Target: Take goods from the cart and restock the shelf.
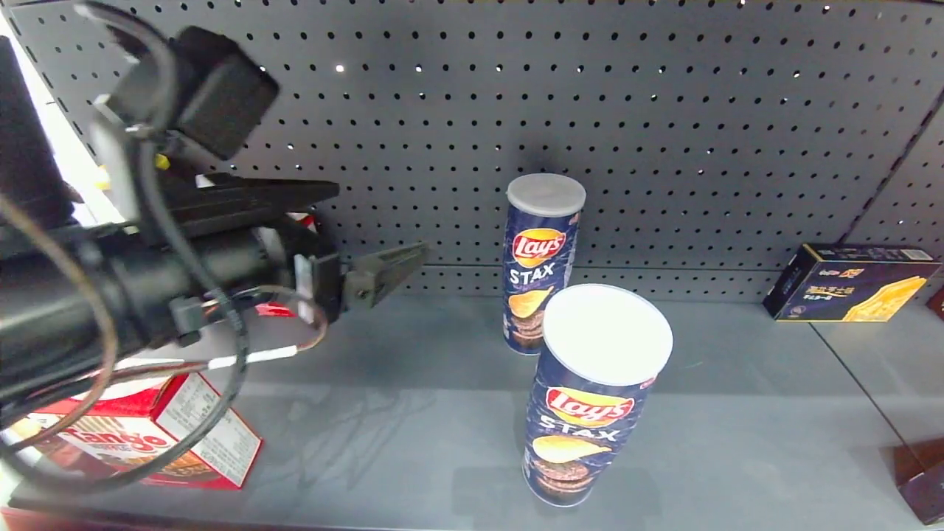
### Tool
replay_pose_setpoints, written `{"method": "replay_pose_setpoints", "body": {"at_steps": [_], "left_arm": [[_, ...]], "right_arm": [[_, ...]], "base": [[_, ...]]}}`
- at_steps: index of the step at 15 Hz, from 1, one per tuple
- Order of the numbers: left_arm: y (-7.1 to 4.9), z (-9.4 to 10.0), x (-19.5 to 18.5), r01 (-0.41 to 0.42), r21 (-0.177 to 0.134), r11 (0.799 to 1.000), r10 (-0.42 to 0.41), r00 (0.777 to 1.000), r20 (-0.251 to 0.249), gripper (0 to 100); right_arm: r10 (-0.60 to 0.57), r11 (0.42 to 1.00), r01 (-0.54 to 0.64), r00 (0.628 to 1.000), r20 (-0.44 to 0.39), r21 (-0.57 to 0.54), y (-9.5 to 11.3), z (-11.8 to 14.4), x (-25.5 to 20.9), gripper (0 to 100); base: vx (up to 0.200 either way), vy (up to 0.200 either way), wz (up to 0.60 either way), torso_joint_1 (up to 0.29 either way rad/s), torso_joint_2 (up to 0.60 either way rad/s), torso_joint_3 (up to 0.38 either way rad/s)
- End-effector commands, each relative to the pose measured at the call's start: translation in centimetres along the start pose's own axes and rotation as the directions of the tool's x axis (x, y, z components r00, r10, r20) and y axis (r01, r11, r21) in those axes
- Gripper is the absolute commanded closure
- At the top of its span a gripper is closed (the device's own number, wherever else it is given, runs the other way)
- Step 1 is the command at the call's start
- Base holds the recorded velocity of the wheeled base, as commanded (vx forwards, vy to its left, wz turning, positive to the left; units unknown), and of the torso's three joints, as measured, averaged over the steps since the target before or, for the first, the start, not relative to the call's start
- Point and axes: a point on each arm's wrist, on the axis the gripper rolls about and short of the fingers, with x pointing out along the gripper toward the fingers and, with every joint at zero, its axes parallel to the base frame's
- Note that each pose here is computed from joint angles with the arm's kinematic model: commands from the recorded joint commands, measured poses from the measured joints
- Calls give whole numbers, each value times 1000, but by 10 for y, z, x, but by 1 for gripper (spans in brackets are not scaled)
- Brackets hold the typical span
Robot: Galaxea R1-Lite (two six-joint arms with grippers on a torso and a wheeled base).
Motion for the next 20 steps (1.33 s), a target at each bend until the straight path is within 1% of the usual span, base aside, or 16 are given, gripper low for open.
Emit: {"method": "replay_pose_setpoints", "body": {"at_steps": [1,2,3,4,5,6,7,8,9,11,12,13,16,17,18,20], "left_arm": [[-2,-12,-111,3,-7,1000,-2,987,160,0],[-1,-20,-137,-4,-9,1000,6,980,197,0],[-1,-24,-146,-7,-10,1000,9,978,209,0],[-1,-47,-181,-28,-14,999,31,972,233,0],[-3,-66,-201,-65,-20,998,68,968,240,0],[-3,-68,-202,-70,-20,997,73,968,240,0],[-8,-94,-216,-158,-31,987,160,958,236,0],[-17,-125,-223,-249,-73,966,259,943,209,0],[-25,-146,-225,-268,-85,960,280,940,196,0],[-41,-177,-225,-263,-92,960,276,942,190,0],[-43,-185,-224,-260,-97,961,274,944,183,0],[-46,-196,-223,-261,-102,960,274,951,145,0],[-48,-208,-222,-251,-131,959,258,965,37,0],[-50,-211,-222,-278,-142,950,285,958,26,0],[-51,-211,-224,-289,-139,947,299,953,55,0],[-51,-211,-225,-288,-150,946,299,952,58,0]], "right_arm": [[0,1000,0,1000,0,0,0,0,0,0],[0,1000,0,1000,0,0,0,0,0,0],[0,1000,0,1000,0,0,0,0,0,0],[0,1000,0,1000,0,0,0,0,0,0],[0,1000,0,1000,-1,0,0,0,0,0],[0,1000,0,1000,0,0,0,0,0,0],[0,1000,0,1000,0,0,0,0,0,0],[0,1000,0,1000,0,0,0,0,0,0],[0,1000,0,1000,-1,0,0,0,0,0],[0,1000,0,1000,0,0,0,0,0,0],[0,1000,0,1000,0,0,0,0,0,0],[0,1000,0,1000,0,0,0,0,0,0],[0,1000,0,1000,-1,0,0,0,0,0],[0,1000,0,1000,-1,0,0,0,0,0],[0,1000,0,1000,0,0,0,0,0,0],[0,1000,0,1000,0,0,0,0,0,0]], "base": [[0,0,0,0,0,0],[0,0,0,0,0,0],[0,0,0,0,0,0],[0,0,0,0,0,0],[0,0,0,0,0,0],[0,0,0,0,0,0],[0,0,0,0,0,0],[0,0,0,0,0,0],[0,0,0,0,0,0],[0,0,0,0,0,0],[0,0,0,0,0,0],[0,0,0,0,0,0],[0,0,0,0,0,0],[0,0,0,0,0,0],[0,0,0,0,0,0],[0,0,0,0,0,0]]}}
